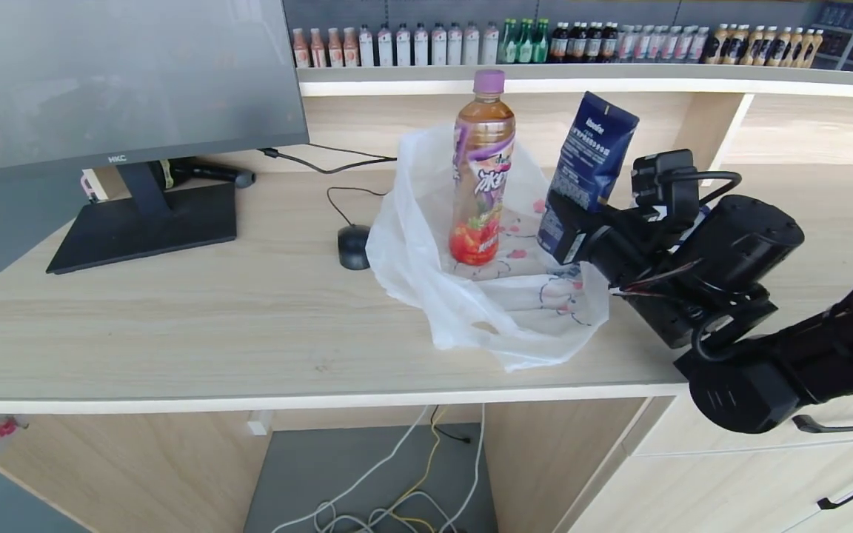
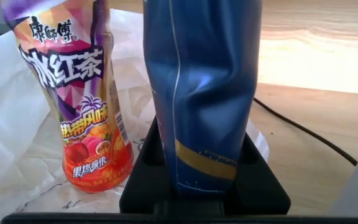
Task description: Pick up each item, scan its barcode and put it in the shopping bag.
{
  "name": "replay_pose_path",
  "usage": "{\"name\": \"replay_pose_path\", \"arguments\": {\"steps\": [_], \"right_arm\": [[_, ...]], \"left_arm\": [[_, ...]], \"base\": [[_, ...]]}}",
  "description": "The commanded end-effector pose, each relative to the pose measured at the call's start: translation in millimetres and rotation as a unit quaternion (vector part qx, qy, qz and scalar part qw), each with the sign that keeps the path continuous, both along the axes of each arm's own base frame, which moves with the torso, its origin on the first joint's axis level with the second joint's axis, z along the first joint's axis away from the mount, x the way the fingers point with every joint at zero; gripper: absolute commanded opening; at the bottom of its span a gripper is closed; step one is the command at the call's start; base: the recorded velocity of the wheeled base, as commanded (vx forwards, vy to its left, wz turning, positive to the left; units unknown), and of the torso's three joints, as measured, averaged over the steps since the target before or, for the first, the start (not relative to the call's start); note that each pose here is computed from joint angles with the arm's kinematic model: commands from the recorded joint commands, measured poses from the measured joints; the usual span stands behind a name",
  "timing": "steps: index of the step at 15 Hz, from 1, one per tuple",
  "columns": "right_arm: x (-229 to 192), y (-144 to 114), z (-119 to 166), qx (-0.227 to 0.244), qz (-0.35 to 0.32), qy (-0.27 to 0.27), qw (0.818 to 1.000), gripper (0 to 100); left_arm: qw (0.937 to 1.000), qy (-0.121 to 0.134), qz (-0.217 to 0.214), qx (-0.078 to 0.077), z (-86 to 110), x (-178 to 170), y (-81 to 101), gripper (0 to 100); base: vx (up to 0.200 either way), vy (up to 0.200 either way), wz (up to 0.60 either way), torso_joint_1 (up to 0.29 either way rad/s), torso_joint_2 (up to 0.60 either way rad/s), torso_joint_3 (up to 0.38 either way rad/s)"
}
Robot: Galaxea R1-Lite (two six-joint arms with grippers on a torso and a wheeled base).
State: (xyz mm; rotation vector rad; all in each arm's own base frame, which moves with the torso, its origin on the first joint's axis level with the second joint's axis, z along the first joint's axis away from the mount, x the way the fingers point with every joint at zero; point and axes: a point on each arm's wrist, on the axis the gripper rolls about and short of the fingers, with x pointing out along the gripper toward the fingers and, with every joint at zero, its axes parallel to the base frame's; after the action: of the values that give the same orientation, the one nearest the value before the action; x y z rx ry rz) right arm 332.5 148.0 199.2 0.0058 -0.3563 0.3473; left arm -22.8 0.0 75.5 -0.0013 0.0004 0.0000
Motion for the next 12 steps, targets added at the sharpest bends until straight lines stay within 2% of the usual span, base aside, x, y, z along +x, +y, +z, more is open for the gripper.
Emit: {"name": "replay_pose_path", "arguments": {"steps": [1, 12], "right_arm": [[10, 2, -10, -0.004, -0.003, 0.008, 1.000, 0], [18, 14, -20, -0.007, 0.007, 0.014, 1.000, 0]], "left_arm": [[1.0000, 0.000, 0.000, 0.000, 0.0, 0, 0.0, 0], [1.0000, 0.000, 0.000, 0.000, 0.0, 0, 0.0, 0]], "base": [[0.000, 0.000, 0.00, 0.000, 0.00, 0.000], [0.000, 0.000, 0.00, 0.000, 0.00, 0.000]]}}
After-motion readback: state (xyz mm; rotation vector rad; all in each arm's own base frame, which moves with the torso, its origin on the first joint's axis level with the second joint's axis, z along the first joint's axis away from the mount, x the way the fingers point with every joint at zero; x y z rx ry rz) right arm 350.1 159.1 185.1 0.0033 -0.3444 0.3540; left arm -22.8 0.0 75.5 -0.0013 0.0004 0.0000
